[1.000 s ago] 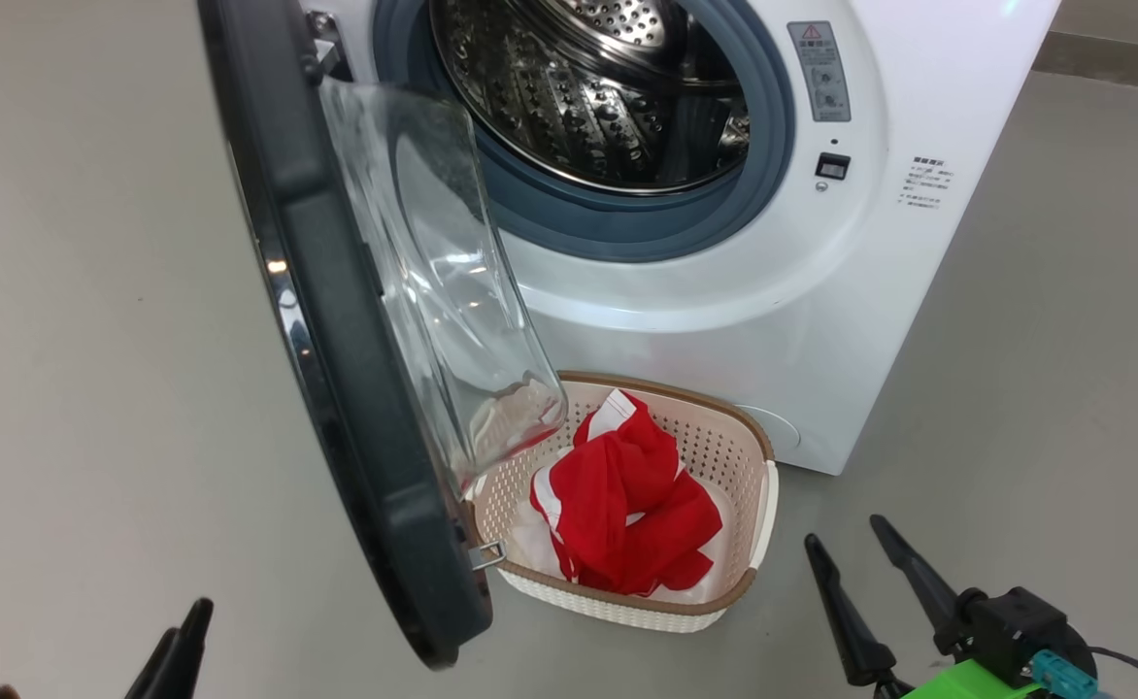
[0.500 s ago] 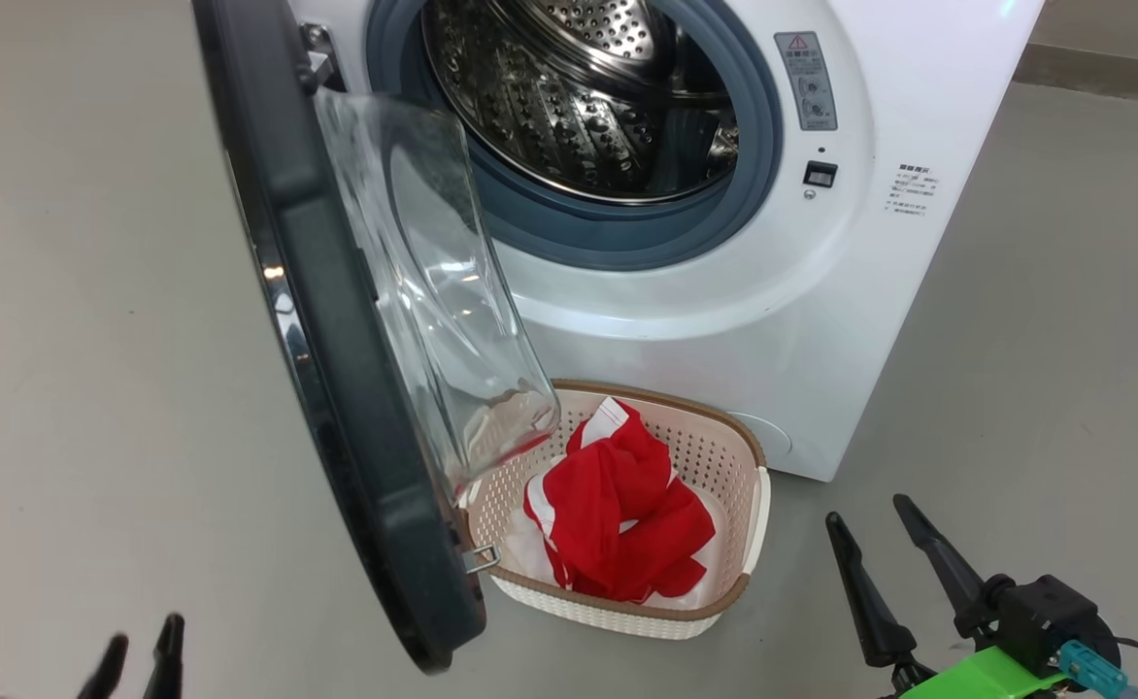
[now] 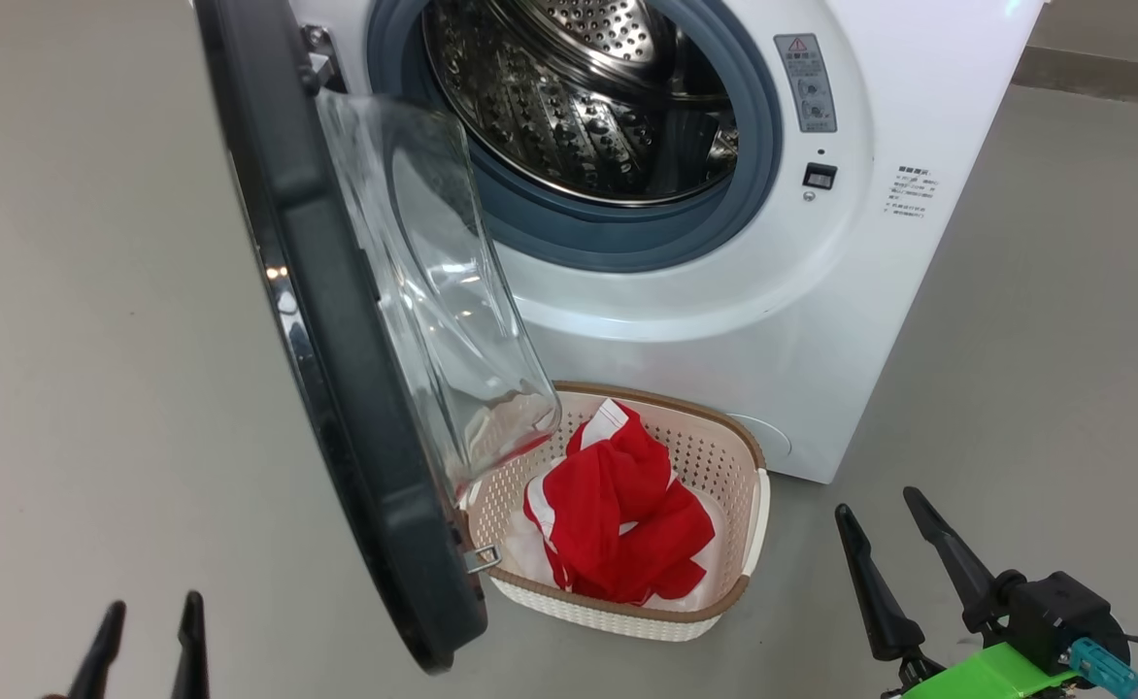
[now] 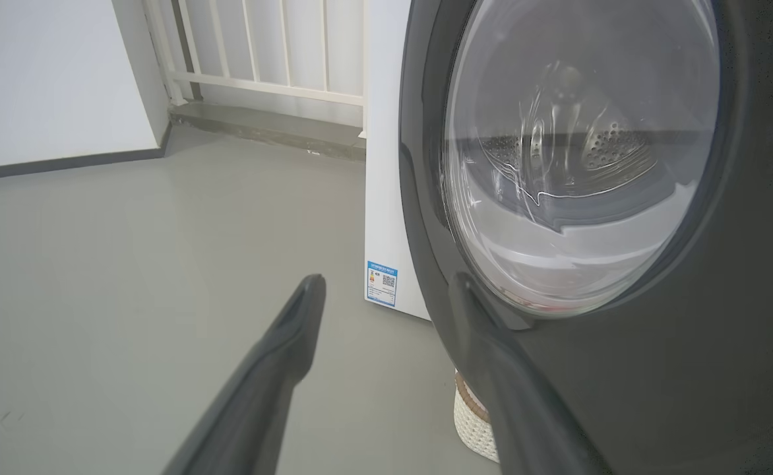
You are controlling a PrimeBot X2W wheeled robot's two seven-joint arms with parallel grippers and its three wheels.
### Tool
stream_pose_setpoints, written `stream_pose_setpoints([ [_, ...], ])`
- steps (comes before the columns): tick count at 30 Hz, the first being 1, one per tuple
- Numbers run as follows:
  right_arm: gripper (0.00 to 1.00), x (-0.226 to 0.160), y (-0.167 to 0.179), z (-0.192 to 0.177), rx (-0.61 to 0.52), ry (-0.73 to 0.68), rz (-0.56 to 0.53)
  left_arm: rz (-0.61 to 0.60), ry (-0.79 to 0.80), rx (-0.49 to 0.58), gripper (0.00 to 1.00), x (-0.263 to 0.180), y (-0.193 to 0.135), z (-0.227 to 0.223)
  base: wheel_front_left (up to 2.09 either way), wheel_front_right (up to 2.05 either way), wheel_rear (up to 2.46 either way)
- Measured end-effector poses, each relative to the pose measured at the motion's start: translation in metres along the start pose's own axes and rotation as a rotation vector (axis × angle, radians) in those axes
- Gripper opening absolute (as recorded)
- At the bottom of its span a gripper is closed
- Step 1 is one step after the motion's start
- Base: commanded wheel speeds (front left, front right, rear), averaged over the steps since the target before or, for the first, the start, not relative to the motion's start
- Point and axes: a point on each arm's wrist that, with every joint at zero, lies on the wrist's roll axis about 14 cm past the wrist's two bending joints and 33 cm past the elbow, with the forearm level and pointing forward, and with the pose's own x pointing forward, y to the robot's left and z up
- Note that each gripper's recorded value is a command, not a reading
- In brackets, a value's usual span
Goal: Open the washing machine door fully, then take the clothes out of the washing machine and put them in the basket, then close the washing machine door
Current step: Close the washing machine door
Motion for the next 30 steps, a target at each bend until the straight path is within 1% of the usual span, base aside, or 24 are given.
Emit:
stream_pose_setpoints([
  [5, 1.00, -0.004, -0.002, -0.006, 0.003, 0.020, -0.010, 0.018, 0.042, -0.013, 1.00, -0.007, -0.001, -0.016, 0.00, 0.00, 0.00],
  [11, 1.00, -0.007, -0.005, -0.011, 0.008, 0.032, -0.020, 0.028, 0.045, -0.015, 1.00, -0.006, 0.002, -0.016, 0.00, 0.00, 0.00],
  [16, 1.00, -0.007, -0.007, -0.011, 0.009, 0.033, -0.026, 0.037, 0.027, -0.070, 1.00, -0.003, 0.002, -0.012, 0.00, 0.00, 0.00],
  [17, 1.00, -0.007, -0.007, -0.011, 0.009, 0.033, -0.027, 0.041, 0.017, -0.092, 0.87, -0.002, 0.002, -0.009, 0.00, 0.00, 0.00],
  [18, 1.00, -0.007, -0.008, -0.012, 0.010, 0.034, -0.028, 0.043, 0.003, -0.114, 0.48, 0.000, 0.002, -0.005, 0.00, 0.00, 0.00],
  [19, 1.00, -0.007, -0.008, -0.011, 0.011, 0.033, -0.029, 0.042, -0.016, -0.141, 0.36, 0.003, 0.000, 0.000, 0.00, 0.00, 0.00],
  [20, 1.00, -0.007, -0.008, -0.011, 0.011, 0.033, -0.030, 0.040, -0.035, -0.173, 0.00, 0.006, -0.001, 0.005, 0.00, 0.00, 0.00],
  [24, 1.00, -0.008, -0.008, -0.011, 0.014, 0.032, -0.035, -0.004, -0.073, -0.303, 0.00, 0.014, -0.016, 0.018, 0.00, 0.00, 0.00],
  [27, 1.00, -0.010, -0.009, -0.012, 0.017, 0.033, -0.039, -0.028, -0.080, -0.460, 0.00, 0.019, -0.025, 0.023, 0.00, 0.00, 0.00],
  [30, 1.00, -0.011, -0.011, -0.012, 0.023, 0.032, -0.049, -0.119, -0.045, -0.574, 0.00, 0.025, -0.047, 0.026, 0.00, 0.00, 0.00],
])
